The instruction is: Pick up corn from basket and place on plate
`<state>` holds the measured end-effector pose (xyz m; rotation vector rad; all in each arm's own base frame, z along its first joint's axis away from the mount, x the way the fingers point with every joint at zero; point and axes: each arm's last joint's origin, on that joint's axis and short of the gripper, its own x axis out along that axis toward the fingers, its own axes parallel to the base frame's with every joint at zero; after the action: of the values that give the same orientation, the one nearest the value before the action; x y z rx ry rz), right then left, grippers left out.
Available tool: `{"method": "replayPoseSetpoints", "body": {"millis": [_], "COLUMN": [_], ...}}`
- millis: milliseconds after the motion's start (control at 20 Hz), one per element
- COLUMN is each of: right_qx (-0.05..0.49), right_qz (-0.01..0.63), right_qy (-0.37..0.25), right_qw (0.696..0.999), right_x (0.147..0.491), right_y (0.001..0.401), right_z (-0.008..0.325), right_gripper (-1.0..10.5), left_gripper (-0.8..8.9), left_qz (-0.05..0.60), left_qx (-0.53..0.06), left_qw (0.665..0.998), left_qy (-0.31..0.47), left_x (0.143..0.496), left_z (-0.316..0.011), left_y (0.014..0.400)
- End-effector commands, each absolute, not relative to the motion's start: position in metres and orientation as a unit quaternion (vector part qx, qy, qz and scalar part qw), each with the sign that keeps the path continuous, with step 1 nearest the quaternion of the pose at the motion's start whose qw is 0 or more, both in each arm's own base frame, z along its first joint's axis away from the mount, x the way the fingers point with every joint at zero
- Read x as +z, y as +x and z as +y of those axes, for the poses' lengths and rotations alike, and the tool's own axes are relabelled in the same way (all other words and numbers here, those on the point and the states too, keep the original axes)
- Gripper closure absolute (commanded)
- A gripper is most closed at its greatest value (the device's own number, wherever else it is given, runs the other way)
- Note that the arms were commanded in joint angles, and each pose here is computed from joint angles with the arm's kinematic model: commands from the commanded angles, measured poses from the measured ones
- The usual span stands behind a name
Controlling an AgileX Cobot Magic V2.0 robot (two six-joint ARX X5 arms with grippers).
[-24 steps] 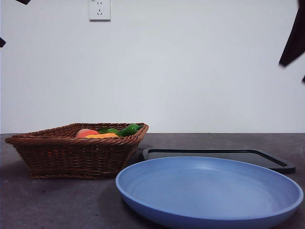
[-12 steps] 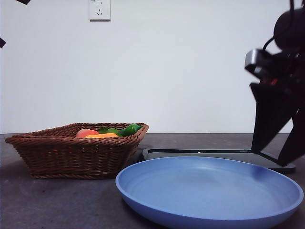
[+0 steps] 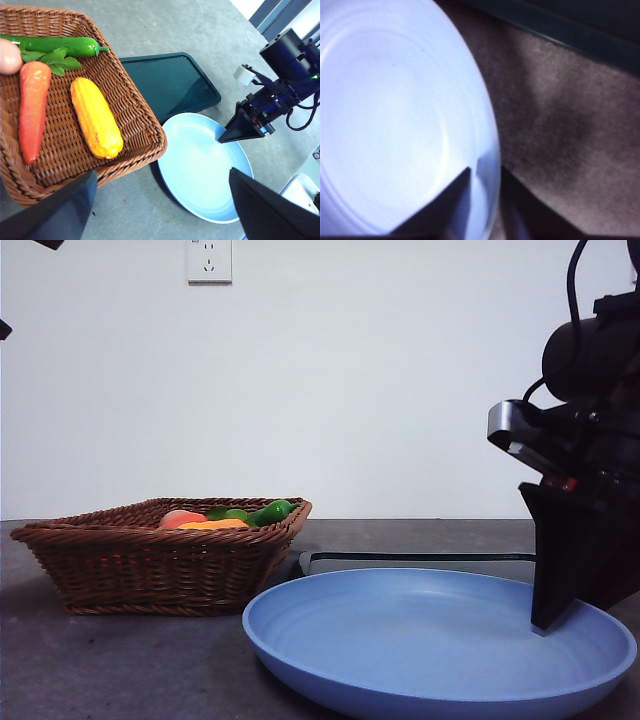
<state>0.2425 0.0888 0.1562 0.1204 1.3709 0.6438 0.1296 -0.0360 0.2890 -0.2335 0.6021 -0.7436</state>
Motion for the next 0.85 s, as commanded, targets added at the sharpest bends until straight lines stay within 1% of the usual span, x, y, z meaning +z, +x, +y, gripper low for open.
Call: {"method": "replayPoseSetpoints", "body": {"millis": [50, 250, 400, 500, 650, 850], "right_qx": [0.293, 0.286, 0.283, 0.276, 0.260, 0.248], "right_qz": [0.619, 0.625, 0.613, 0.599, 0.567, 0.504], "right_qy": [0.056, 0.061, 0.064, 0.066, 0.059, 0.078], "right_qw": [0.726, 0.724, 0.735, 0.749, 0.779, 0.824], "right_x": [0.156, 0.159, 0.176, 0.193, 0.224, 0.260], "right_y": [0.247, 0.245, 0.237, 0.228, 0.206, 0.176], "right_z": [0.092, 0.090, 0.084, 0.079, 0.067, 0.050], "right_gripper": [9.4, 9.4, 9.4, 9.4, 9.4, 9.4], "left_gripper": [3.85, 3.85, 3.85, 3.85, 3.85, 3.86], "left_qz": [0.284, 0.290, 0.299, 0.307, 0.325, 0.364], "left_qx": [-0.358, -0.356, -0.349, -0.344, -0.328, -0.306], "left_qw": [0.883, 0.881, 0.883, 0.884, 0.885, 0.880], "left_qy": [-0.110, -0.109, -0.098, -0.083, -0.054, -0.017], "left_x": [0.293, 0.291, 0.291, 0.293, 0.298, 0.297], "left_z": [-0.037, -0.038, -0.044, -0.052, -0.071, -0.100], "left_y": [0.132, 0.137, 0.146, 0.156, 0.175, 0.209]}}
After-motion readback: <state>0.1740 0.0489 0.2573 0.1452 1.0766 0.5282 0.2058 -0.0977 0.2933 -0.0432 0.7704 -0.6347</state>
